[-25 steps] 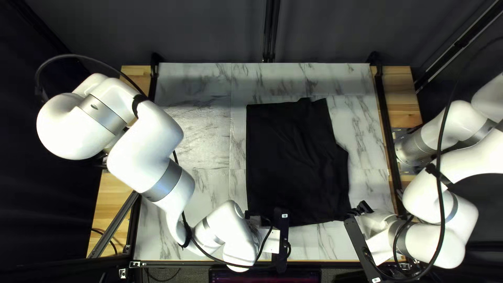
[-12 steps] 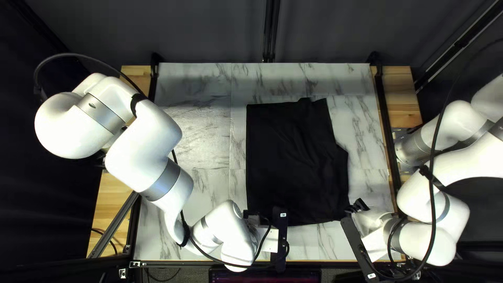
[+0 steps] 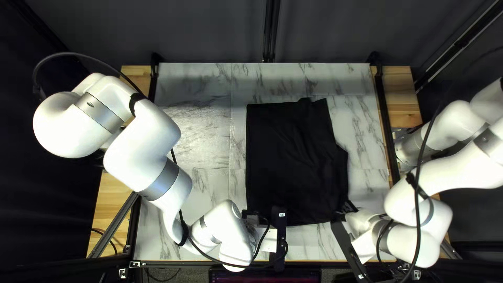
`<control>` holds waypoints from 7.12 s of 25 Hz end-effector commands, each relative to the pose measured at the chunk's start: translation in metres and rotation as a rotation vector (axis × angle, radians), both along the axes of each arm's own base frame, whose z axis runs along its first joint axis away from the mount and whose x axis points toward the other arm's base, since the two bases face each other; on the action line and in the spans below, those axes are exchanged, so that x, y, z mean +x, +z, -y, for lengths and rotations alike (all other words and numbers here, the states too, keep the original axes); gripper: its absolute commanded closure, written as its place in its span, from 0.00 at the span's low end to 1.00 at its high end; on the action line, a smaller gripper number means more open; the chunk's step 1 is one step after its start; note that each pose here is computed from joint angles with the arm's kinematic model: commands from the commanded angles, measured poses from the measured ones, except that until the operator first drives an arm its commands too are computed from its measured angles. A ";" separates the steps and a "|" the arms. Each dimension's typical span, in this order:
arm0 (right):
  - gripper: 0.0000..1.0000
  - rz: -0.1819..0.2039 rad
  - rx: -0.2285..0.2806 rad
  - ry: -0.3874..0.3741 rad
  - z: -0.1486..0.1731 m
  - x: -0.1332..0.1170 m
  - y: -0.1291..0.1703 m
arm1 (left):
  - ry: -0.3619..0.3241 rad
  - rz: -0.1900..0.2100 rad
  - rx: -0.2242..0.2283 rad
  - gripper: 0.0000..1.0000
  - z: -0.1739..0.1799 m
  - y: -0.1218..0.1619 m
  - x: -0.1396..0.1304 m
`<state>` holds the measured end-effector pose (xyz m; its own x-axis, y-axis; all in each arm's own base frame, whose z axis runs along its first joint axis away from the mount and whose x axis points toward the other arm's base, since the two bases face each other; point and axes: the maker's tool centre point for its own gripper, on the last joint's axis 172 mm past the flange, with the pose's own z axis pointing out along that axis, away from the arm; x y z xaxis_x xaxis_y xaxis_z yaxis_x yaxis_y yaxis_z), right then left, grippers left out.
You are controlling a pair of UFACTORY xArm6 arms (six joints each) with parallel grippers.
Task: Fold t-shirt
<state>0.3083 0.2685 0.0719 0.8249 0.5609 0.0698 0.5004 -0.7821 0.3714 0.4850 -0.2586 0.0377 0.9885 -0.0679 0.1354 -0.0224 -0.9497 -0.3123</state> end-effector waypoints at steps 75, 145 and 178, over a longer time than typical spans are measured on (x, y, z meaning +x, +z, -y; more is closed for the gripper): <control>0.00 -0.038 -0.112 0.168 0.009 0.004 -0.029 | -0.004 0.016 0.002 1.00 -0.001 0.009 -0.002; 1.00 0.014 -0.133 0.112 0.060 0.020 0.041 | 0.000 0.033 0.098 1.00 -0.068 0.088 0.003; 1.00 0.033 -0.151 0.110 0.166 0.026 0.096 | 0.056 0.040 0.149 1.00 -0.162 0.129 0.007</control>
<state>0.3345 0.1022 0.1674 0.7569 0.6535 0.0045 0.5650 -0.6578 0.4981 0.4918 -0.0964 0.1668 0.9854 -0.0345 0.1670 0.0449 -0.8922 -0.4493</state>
